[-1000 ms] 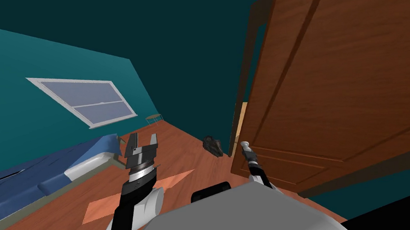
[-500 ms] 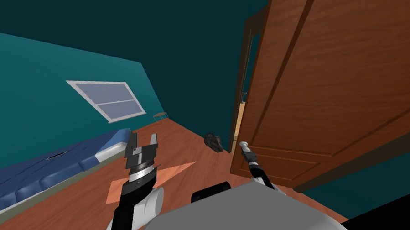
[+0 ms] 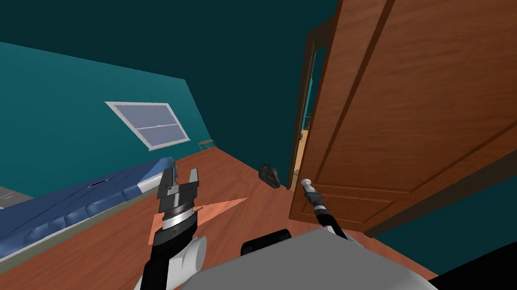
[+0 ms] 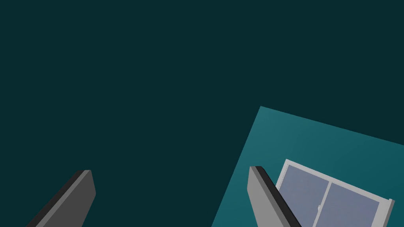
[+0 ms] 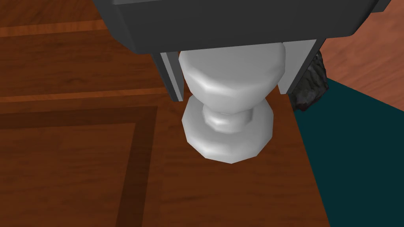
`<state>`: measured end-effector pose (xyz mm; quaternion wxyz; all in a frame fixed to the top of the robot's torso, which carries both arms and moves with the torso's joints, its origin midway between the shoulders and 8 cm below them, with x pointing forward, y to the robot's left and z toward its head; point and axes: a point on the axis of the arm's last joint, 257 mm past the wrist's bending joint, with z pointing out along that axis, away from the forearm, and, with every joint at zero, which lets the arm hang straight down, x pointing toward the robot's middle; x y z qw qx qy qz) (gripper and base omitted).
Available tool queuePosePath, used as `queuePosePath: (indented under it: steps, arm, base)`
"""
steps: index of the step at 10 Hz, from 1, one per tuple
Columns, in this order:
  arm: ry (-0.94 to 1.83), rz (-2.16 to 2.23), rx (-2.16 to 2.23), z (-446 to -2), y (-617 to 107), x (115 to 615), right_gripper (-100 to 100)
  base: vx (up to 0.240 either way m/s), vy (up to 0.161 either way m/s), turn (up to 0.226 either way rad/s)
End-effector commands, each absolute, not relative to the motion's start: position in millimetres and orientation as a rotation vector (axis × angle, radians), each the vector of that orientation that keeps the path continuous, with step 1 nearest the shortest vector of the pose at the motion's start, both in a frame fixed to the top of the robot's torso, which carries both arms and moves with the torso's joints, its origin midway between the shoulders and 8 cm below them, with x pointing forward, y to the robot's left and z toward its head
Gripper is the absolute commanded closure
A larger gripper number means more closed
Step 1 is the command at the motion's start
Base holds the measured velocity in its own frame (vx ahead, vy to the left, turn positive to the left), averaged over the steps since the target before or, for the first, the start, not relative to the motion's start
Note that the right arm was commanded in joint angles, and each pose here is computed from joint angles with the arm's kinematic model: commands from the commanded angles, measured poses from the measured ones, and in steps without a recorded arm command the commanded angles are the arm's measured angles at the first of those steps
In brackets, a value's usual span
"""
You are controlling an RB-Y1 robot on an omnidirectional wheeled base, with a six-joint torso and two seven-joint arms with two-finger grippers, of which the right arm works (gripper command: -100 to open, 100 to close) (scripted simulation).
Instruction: Pull the door open
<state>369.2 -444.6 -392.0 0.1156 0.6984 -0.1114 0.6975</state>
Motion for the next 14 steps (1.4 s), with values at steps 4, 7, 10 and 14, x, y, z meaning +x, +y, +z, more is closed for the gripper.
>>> queuePosePath:
  steps: [4,7,10,14]
  arm:
    - [-0.256,2.091,2.091,-392,-429,362,100]
    - [-0.223,2.103,2.114,-394,-424,356,100]
    - [-0.182,2.128,2.131,-393,-421,347,100]
    - [-0.130,2.158,2.158,-392,-417,335,100]
  base:
    - [-0.225,-0.026,0.090]
    - [-0.161,-0.015,0.069]
    - [-0.227,-0.022,0.115]
    - [-0.199,-0.023,0.083]
